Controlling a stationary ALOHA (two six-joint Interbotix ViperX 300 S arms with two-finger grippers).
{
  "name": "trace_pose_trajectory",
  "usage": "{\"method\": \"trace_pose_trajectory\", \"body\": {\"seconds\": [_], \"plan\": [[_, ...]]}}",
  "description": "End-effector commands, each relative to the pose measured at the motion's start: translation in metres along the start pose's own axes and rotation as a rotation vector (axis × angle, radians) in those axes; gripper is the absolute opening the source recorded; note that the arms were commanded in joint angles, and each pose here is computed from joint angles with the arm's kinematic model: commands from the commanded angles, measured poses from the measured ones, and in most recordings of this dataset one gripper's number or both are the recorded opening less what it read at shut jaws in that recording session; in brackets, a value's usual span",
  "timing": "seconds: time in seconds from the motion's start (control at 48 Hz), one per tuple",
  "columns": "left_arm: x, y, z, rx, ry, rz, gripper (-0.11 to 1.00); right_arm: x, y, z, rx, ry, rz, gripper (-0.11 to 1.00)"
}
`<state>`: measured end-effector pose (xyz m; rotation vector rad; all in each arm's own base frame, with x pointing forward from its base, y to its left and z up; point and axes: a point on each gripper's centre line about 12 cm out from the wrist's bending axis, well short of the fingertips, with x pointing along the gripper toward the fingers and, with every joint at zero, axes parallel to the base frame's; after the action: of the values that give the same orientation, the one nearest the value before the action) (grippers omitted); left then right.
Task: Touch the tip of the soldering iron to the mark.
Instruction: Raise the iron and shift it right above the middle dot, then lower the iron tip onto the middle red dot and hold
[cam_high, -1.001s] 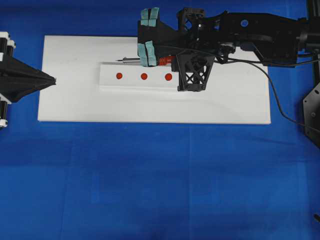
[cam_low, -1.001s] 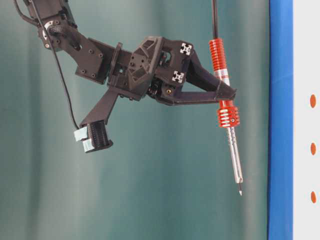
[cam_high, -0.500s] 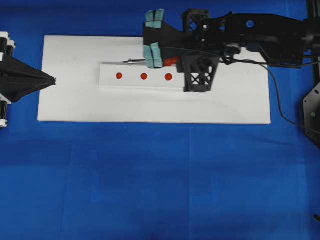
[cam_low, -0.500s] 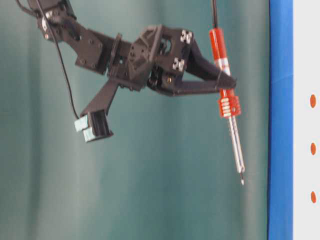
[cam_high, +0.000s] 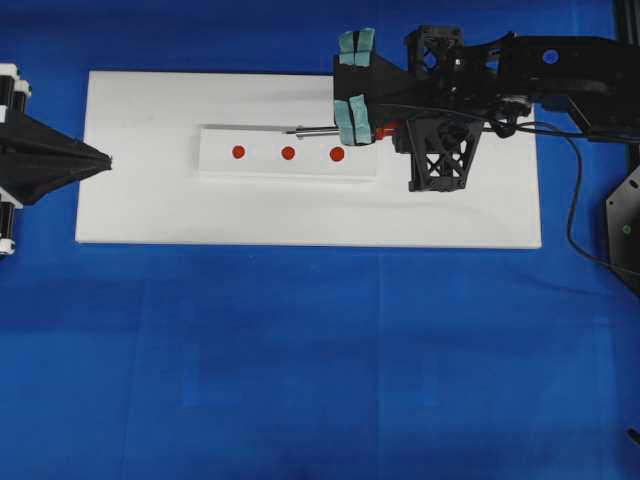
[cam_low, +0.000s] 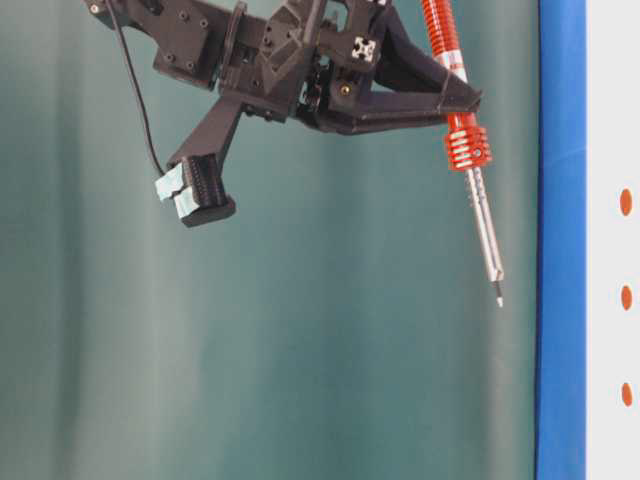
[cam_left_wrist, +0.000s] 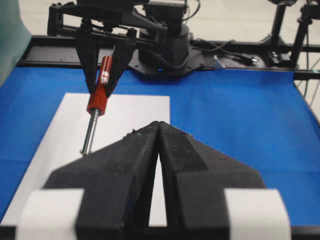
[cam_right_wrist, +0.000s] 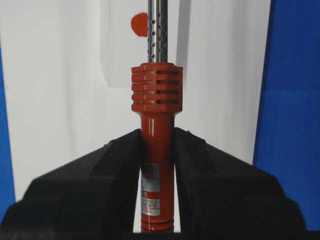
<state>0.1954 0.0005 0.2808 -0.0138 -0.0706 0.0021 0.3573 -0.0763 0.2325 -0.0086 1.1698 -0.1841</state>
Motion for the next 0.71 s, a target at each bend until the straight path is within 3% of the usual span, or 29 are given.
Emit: {"method": "trace_pose_trajectory", "body": {"seconds": [0.0, 0.688], "plan": [[0.0016, 0.0002, 0.0054, -0.001, -0.018, 0.001, 0.02, -0.0125, -0.0025, 0.0046, 0.006, -0.042, -0.006, 0.06], [0.0016, 0.0002, 0.0054, -0.001, -0.018, 0.001, 0.02, -0.0052, -0.0015, 0.0032, 0.011, -0.021, 0.000, 0.06]]}}
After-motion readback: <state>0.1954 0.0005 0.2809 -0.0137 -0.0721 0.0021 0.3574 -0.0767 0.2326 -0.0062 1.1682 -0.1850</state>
